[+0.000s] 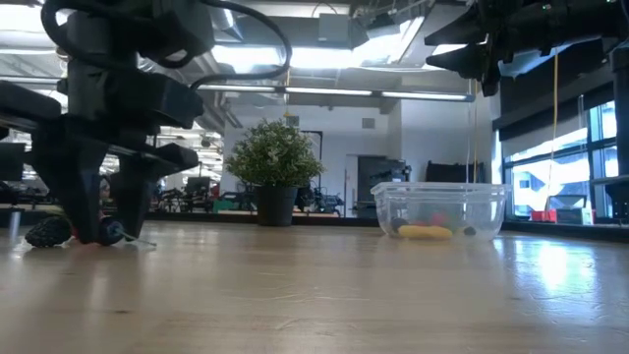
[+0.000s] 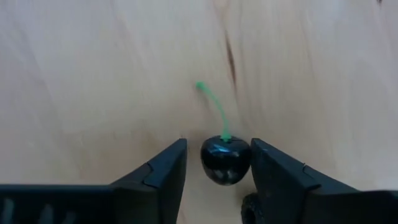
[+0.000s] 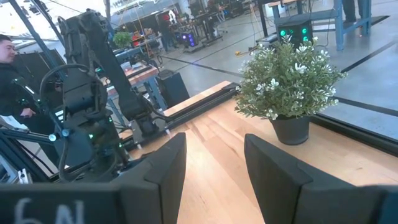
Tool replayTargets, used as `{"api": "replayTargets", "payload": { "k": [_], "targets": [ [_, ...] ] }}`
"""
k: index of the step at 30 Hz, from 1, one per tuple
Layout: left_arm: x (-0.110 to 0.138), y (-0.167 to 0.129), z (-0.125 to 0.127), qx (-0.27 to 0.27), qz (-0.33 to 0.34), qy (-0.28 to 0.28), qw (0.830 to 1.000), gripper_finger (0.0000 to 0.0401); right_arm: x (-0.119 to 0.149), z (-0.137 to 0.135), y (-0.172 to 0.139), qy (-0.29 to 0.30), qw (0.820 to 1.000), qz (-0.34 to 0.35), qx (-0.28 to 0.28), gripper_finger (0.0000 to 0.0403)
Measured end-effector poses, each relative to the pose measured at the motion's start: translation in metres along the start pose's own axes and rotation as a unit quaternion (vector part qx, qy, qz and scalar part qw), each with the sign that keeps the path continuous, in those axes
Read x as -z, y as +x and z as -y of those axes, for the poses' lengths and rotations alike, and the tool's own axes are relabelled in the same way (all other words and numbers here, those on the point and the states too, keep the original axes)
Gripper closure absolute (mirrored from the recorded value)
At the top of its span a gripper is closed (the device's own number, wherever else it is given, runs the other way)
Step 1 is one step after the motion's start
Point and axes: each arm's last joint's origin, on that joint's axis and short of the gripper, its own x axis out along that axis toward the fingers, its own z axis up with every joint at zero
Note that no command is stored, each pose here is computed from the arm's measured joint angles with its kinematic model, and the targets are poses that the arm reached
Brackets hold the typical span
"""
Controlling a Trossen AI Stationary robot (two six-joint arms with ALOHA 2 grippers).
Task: Pick and placing Produce into tupperware
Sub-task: Put the black cherry into the transparent bin
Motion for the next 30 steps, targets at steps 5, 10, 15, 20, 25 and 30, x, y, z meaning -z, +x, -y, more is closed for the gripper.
{"api": "replayTargets", "payload": {
  "k": [5, 10, 15, 20, 25, 30],
  "targets": [
    [0.0, 0.0, 0.004, 0.003, 0.0, 0.005, 1.0, 0.0245, 0.0, 0.0, 0.0, 0.0, 1.0, 0.0, 0.0, 0.0238],
    [0.0, 0.0, 0.005, -0.011, 0.001, 0.006, 1.0, 0.026, 0.0, 0.0, 0.0, 0.0, 1.0, 0.0, 0.0, 0.0238],
    [0.0, 0.0, 0.005, -0.016, 0.001, 0.005, 1.0, 0.0278, 0.0, 0.0, 0.0, 0.0, 1.0, 0.0, 0.0, 0.0238],
    [0.0, 0.0, 0.005, -0.016, 0.002, 0.004, 1.0, 0.0293, 0.0, 0.0, 0.0, 0.001, 1.0, 0.0, 0.0, 0.0238],
    [-0.001, -0.001, 0.003, -0.017, 0.002, 0.001, 1.0, 0.0297, 0.0, 0.0, 0.0, 0.001, 1.0, 0.0, 0.0, 0.0238],
    [-0.017, -0.013, -0.009, -0.024, 0.024, -0.012, 0.999, 0.0294, 0.0, 0.0, 0.0, 0.002, 1.0, 0.001, 0.0, 0.0238]
  ]
}}
